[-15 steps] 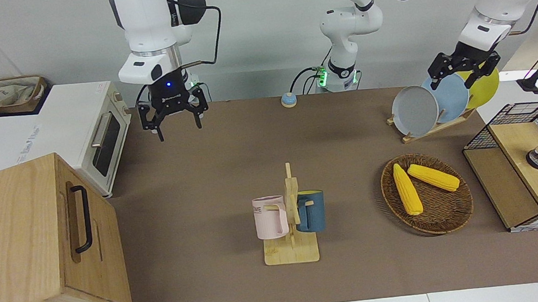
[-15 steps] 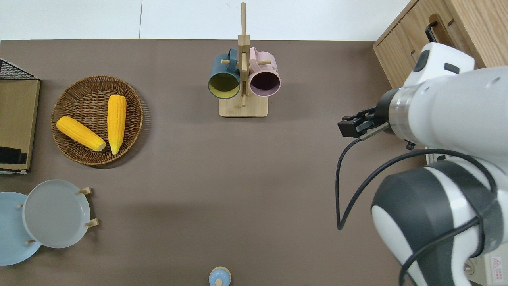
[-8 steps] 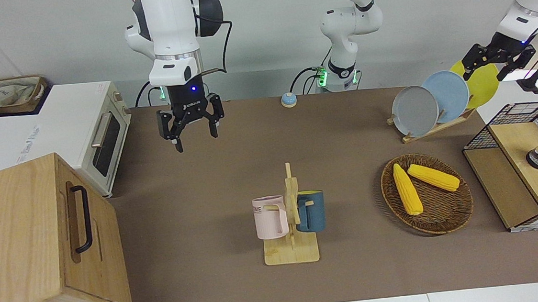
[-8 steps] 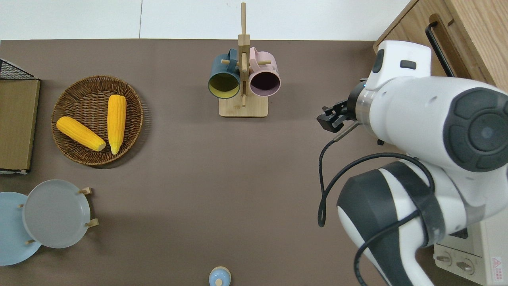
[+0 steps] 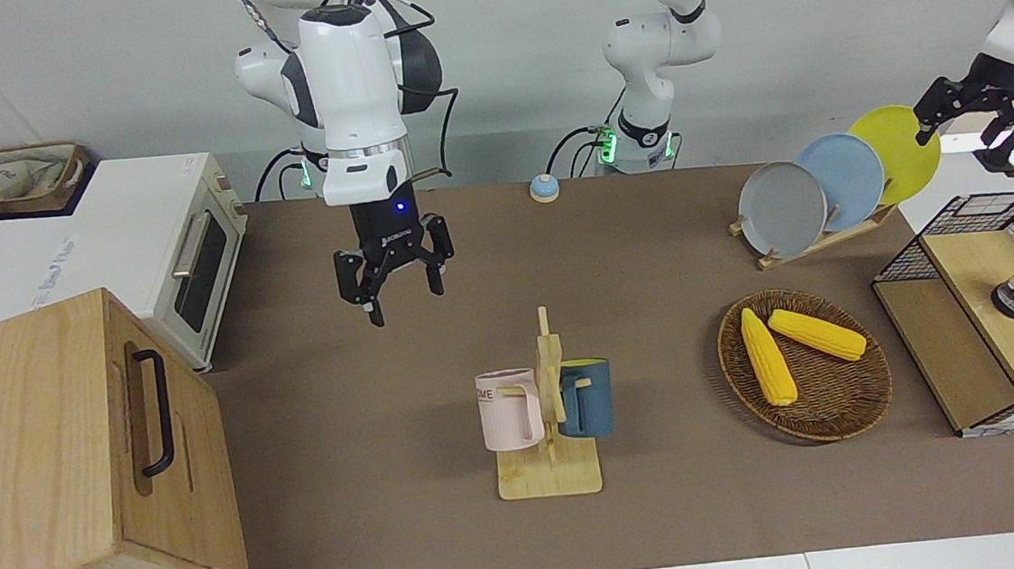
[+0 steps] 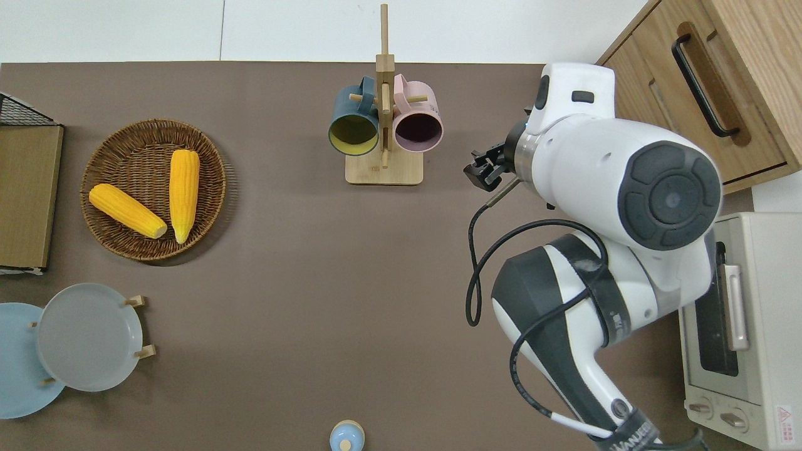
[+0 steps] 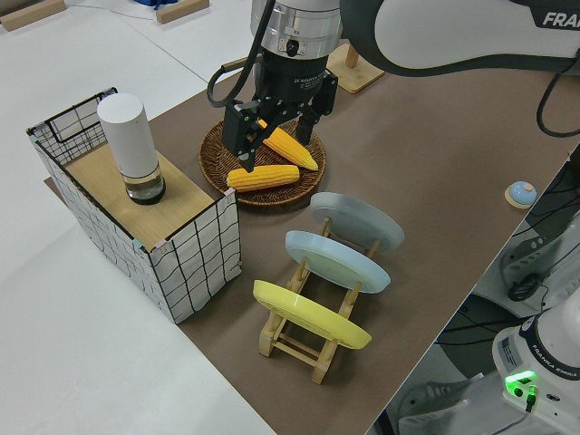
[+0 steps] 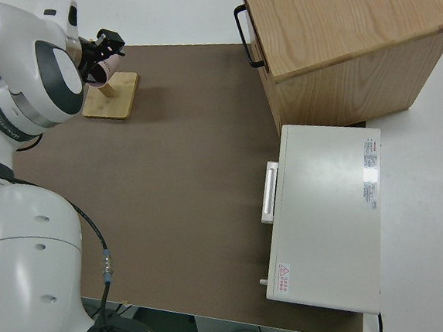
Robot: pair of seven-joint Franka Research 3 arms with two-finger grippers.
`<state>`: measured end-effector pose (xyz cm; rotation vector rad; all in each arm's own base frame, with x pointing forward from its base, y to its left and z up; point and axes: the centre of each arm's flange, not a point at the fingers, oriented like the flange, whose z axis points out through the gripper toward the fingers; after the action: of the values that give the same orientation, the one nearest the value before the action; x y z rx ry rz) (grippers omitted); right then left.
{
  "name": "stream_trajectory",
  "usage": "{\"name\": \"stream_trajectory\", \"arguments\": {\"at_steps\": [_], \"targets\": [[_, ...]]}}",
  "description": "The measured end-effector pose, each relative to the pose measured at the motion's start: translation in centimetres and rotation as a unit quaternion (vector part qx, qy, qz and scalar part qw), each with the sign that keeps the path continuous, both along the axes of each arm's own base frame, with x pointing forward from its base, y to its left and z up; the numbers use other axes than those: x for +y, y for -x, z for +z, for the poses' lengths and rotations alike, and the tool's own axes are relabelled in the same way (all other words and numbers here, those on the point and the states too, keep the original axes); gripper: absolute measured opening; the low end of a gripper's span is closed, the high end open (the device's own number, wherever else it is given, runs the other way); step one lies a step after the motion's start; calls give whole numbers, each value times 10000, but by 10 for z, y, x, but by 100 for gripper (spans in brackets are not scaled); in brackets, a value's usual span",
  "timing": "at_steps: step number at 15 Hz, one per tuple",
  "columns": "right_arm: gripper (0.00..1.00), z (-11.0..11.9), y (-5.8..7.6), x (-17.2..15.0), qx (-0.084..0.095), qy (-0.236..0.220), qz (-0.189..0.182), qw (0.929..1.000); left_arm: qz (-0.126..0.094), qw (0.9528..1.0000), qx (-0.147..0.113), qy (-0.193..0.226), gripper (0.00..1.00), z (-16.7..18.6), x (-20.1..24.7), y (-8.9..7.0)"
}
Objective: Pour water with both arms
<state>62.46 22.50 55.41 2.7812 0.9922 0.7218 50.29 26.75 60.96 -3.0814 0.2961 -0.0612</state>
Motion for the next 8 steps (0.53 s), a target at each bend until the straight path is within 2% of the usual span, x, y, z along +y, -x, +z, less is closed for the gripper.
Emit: {"name": "stream_trajectory", "arguments": {"at_steps": [4, 8], "targets": [[99, -20, -10, 4, -35, -27, 50, 10000, 82, 9997, -227, -61, 100, -2, 15, -3], [99, -32, -19, 11, -65, -65, 102, 9999, 231, 9968, -744, 152, 100, -9, 45, -4]]}}
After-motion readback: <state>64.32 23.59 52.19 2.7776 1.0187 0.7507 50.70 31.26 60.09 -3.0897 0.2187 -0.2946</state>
